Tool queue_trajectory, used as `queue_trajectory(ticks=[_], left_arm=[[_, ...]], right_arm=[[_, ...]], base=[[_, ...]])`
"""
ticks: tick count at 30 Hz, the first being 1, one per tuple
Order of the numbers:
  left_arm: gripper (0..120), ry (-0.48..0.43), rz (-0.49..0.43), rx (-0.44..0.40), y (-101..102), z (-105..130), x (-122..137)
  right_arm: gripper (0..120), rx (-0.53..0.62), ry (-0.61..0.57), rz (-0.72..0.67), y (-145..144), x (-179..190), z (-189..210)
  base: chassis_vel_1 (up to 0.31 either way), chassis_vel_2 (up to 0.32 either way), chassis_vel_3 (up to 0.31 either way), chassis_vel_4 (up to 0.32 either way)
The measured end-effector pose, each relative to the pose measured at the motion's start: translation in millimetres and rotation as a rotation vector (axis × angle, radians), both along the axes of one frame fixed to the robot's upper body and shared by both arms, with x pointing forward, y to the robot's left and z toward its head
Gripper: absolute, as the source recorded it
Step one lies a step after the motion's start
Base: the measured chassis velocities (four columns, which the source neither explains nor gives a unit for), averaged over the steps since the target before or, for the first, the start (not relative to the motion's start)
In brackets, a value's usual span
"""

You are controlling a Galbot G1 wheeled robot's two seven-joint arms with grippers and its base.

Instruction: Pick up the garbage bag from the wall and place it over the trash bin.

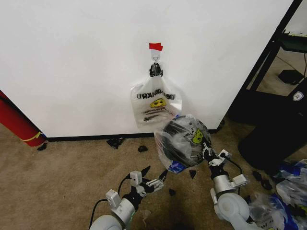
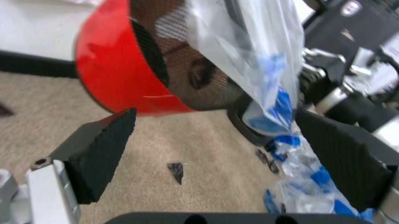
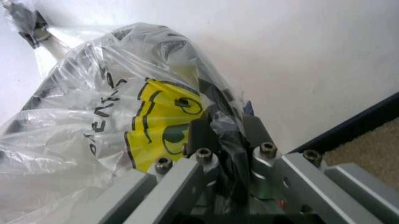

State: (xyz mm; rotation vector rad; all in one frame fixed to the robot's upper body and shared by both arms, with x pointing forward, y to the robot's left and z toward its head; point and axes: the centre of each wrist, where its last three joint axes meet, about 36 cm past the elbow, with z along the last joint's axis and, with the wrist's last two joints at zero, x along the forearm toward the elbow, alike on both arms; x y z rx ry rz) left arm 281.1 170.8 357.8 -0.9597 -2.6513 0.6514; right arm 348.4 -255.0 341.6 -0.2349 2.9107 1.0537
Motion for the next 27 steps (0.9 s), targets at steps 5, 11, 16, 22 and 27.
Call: queue_trajectory(ticks=[5, 11, 16, 22, 27], left_arm=[[93, -0.033, -0.027, -0.014, 0.8, -0.9, 4.2], [75, -0.044, -0.015, -0.026, -0.7, 2.9, 10.9], [58, -0.038, -0.013, -0.033, -1.5, 3.5, 11.7], [37, -0.041, -0.031, -0.035, -0.4, 1.0, 11.7], [19, -0.046, -0.049, -0.035, 1.3, -1.1, 12.8]], right_arm=[[1, 0.016, 0.010, 0.010, 1.3, -0.8, 1.5], [1, 0.032, 0.019, 0.021, 3.9, -1.2, 3.2], [1, 0.035, 0.022, 0.024, 4.6, -0.8, 4.1], [1, 0.032, 0.023, 0.024, 3.8, -0.5, 4.4], [1, 0.029, 0.027, 0.025, 2.5, -0.3, 4.6]], base=[[0.000, 0.000, 0.000, 0.000], [0.000, 0.000, 0.000, 0.000], [0.000, 0.000, 0.000, 0.000], [0.000, 0.000, 0.000, 0.000], [0.000, 0.000, 0.000, 0.000]])
